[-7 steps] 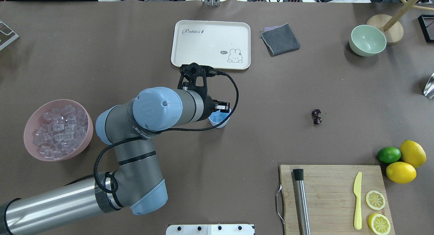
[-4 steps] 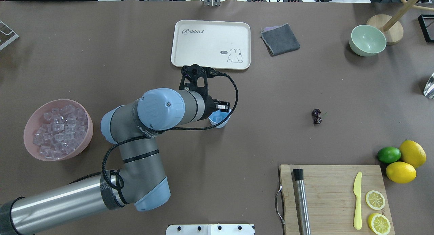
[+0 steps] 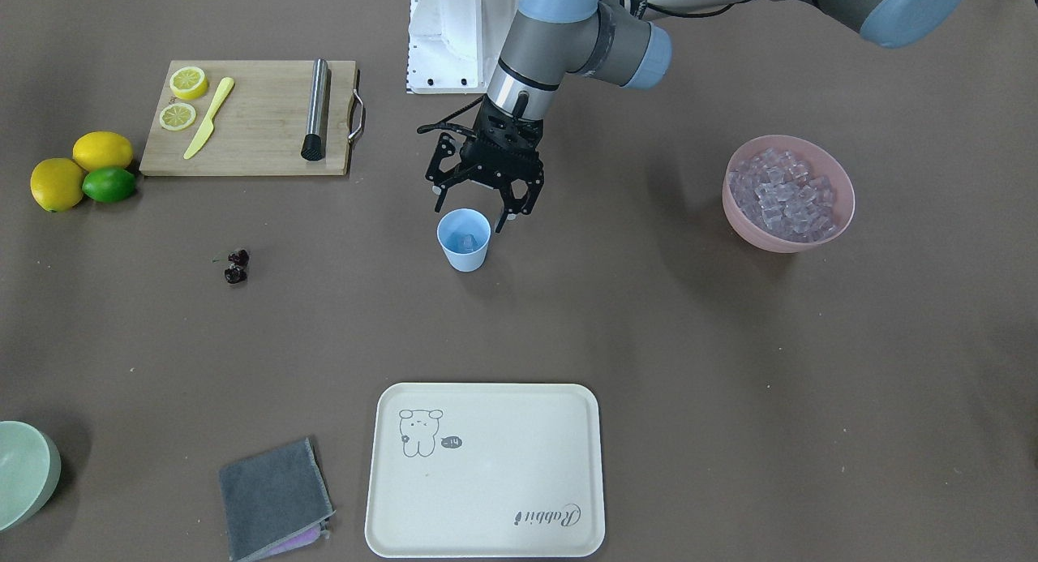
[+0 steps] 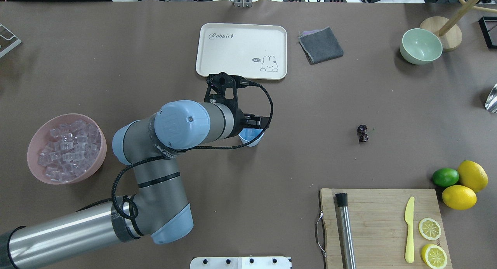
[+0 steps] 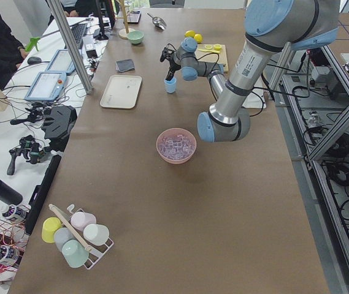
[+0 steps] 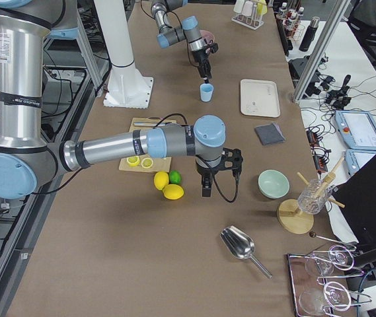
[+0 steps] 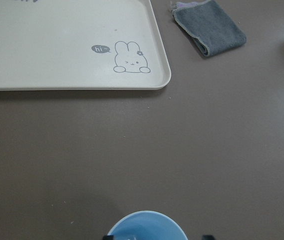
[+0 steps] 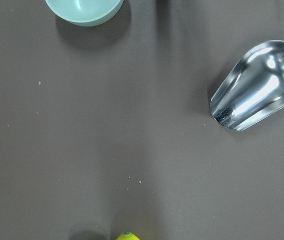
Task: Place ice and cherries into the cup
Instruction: 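Open the left gripper above the cup to drop the ice cube, then move the left gripper back over the pink bowl, then lower the left gripper into the pink bowl toward the ice cubes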
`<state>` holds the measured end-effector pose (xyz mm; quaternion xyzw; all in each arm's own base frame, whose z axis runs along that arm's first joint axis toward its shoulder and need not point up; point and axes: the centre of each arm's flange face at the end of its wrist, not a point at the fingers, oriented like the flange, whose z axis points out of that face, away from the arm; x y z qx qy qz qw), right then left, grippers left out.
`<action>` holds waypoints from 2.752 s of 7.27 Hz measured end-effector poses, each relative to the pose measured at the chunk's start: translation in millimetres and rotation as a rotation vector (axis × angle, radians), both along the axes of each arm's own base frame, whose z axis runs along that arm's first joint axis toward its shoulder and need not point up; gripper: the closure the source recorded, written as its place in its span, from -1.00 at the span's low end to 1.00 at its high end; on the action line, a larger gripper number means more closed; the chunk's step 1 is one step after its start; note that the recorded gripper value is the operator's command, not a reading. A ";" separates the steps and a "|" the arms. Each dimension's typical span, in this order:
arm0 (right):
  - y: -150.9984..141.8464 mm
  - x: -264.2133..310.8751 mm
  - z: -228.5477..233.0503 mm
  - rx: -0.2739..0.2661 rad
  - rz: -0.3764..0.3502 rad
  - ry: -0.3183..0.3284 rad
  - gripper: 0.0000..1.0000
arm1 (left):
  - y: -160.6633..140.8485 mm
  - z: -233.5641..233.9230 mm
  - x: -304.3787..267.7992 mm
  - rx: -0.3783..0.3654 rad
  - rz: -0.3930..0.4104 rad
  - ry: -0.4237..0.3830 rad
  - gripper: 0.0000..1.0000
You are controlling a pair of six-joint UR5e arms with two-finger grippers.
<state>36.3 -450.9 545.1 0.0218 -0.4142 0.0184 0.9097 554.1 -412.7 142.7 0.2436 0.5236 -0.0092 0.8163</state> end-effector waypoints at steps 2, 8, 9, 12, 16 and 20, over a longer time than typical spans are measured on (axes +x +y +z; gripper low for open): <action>1.8 0.0 -4.2 0.008 0.000 -0.001 -1.00 | -4.9 -8.5 -66.3 0.010 0.035 -0.097 -0.94; 2.5 -0.4 -1.8 0.000 -0.001 -0.008 -1.00 | -6.8 168.1 -309.9 -0.143 0.104 -0.316 -0.94; 2.4 -0.6 -1.1 -0.002 0.000 -0.008 -1.00 | 3.0 197.9 -329.0 -0.209 0.086 -0.345 -0.94; 2.3 -1.2 -0.4 -0.005 -0.001 -0.007 -1.00 | 6.1 236.9 -318.5 -0.304 0.087 -0.382 -0.94; 2.3 -0.5 4.8 -0.014 0.001 0.003 -1.00 | -13.5 240.6 -243.0 -0.253 0.199 -0.399 -0.94; 3.4 -0.3 6.5 -0.018 0.001 0.004 -1.00 | -7.0 268.5 -267.0 -0.170 0.277 -0.454 -0.94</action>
